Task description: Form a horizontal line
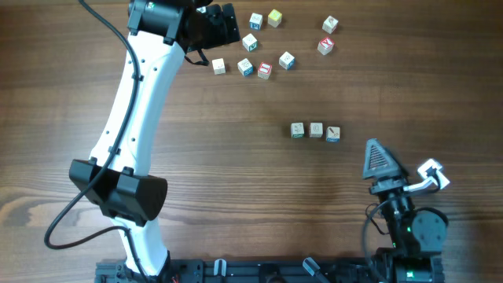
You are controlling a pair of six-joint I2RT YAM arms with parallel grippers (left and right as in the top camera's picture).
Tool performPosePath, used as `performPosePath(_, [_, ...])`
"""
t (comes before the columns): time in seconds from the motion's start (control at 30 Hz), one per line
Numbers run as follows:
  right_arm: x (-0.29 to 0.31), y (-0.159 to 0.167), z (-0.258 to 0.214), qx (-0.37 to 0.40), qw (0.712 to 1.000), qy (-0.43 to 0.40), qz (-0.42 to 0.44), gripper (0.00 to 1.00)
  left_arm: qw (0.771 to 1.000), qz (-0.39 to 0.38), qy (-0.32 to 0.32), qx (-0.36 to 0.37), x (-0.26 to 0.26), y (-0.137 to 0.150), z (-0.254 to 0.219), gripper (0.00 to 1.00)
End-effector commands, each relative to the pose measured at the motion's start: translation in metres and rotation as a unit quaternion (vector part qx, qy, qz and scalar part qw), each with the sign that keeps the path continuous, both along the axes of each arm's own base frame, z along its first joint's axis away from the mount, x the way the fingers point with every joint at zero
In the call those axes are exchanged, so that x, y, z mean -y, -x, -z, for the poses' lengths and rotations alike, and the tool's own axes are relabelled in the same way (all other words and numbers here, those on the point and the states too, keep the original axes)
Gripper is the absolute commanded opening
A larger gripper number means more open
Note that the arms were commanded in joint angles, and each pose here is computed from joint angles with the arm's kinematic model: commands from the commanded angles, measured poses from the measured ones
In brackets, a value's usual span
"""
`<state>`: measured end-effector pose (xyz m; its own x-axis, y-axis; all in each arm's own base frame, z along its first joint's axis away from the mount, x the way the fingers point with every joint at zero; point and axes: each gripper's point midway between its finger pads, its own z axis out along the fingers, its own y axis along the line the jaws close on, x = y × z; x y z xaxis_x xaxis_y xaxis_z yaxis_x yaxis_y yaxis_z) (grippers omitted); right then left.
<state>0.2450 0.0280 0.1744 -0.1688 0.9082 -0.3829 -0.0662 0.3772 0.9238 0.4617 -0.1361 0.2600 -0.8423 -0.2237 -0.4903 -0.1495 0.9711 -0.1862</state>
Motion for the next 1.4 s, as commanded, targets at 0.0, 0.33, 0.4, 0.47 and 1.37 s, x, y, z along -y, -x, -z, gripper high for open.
performPosePath(0.0, [-0.003,0.003,-0.032,0.031,0.984,-0.177,-0.021,1.0,1.0,0.001,-0.011,-0.015,-0.003,0.006,0.004,1.0])
performPosePath(0.33, [-0.047,0.019,-0.063,0.068,0.981,0.114,-0.139,0.99,0.999,-0.006,-0.026,-0.028,-0.01,0.012,0.008,1.0])
performPosePath(0.4, [-0.047,0.015,-0.065,0.049,0.977,0.149,-0.143,0.99,0.999,-0.006,-0.026,-0.029,-0.01,0.012,0.008,1.0])
performPosePath(0.47, [-0.047,0.008,-0.07,0.027,0.971,0.186,-0.15,0.99,0.999,-0.006,-0.027,-0.031,-0.01,0.013,0.009,1.0])
performPosePath(1.37, [-0.076,-0.181,-0.02,-0.269,0.866,0.297,-0.299,0.99,0.974,-0.219,-0.016,-0.052,-0.091,0.016,0.014,1.0])
